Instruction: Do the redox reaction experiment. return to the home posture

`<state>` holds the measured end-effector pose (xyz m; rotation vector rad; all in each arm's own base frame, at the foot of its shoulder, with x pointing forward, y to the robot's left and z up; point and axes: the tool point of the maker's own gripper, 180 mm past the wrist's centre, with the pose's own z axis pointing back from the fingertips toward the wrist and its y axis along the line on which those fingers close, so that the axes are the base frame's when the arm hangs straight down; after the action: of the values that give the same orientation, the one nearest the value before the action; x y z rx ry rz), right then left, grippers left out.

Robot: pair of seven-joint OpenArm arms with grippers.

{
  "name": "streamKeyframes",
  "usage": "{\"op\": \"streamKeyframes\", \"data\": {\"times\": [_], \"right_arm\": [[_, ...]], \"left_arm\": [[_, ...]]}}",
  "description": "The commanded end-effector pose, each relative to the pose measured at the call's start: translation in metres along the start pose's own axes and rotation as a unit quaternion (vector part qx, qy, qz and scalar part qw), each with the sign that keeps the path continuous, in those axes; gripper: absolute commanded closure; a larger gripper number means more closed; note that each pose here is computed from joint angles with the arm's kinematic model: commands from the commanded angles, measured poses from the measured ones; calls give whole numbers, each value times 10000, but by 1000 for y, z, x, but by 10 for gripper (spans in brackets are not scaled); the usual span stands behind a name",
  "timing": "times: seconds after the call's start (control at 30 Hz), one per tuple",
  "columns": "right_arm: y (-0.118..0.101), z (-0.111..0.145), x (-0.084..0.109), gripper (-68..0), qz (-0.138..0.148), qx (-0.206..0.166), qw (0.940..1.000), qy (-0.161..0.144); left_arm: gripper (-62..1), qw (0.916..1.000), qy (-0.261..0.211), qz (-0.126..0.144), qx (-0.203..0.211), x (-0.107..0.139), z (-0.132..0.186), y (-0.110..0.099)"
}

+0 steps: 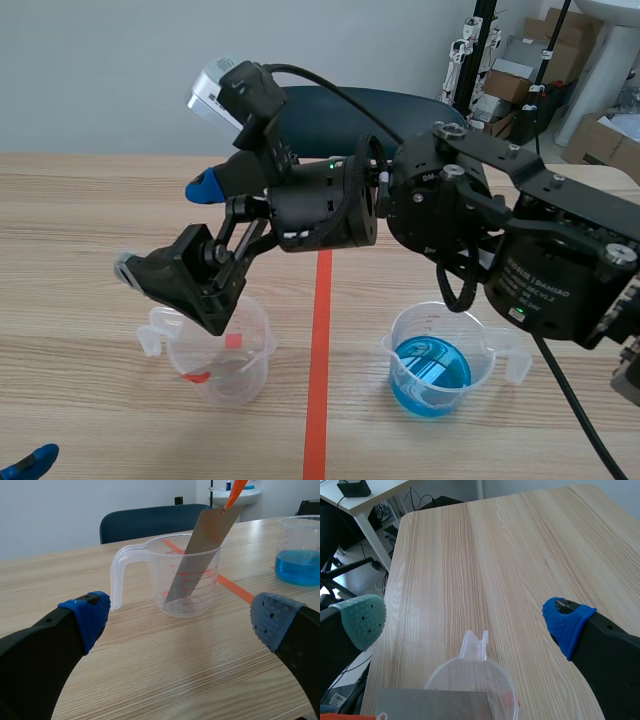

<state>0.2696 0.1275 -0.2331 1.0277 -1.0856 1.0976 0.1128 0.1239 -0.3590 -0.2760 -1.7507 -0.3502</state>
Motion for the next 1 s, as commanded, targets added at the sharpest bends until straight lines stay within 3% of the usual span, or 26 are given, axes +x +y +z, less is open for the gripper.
{"op": "streamKeyframes", "data": {"times": [0.0, 0.37, 0.63, 0.83, 0.97], "right_arm": [[-2, 1, 14, -679, 99, -12, 9997, -200], [-6, 11, 31, -679, 118, -72, 9973, -726], [-4, 33, 47, -679, 507, -103, 9955, -798], [-12, 61, 61, -679, 721, -617, 9912, -917], [-9, 81, 63, -679, 813, -816, 9892, -911]], "left_arm": [[-587, 9997, -229, -16, 1, 10, -1, 0], [-587, 9997, -243, -15, 5, 10, -2, 0], [-587, 9996, -290, -28, -2, 10, -5, 2], [-587, 9992, -388, -61, 7, 12, -9, 5], [-587, 9984, -388, -321, 240, 17, -3, 17]]}}
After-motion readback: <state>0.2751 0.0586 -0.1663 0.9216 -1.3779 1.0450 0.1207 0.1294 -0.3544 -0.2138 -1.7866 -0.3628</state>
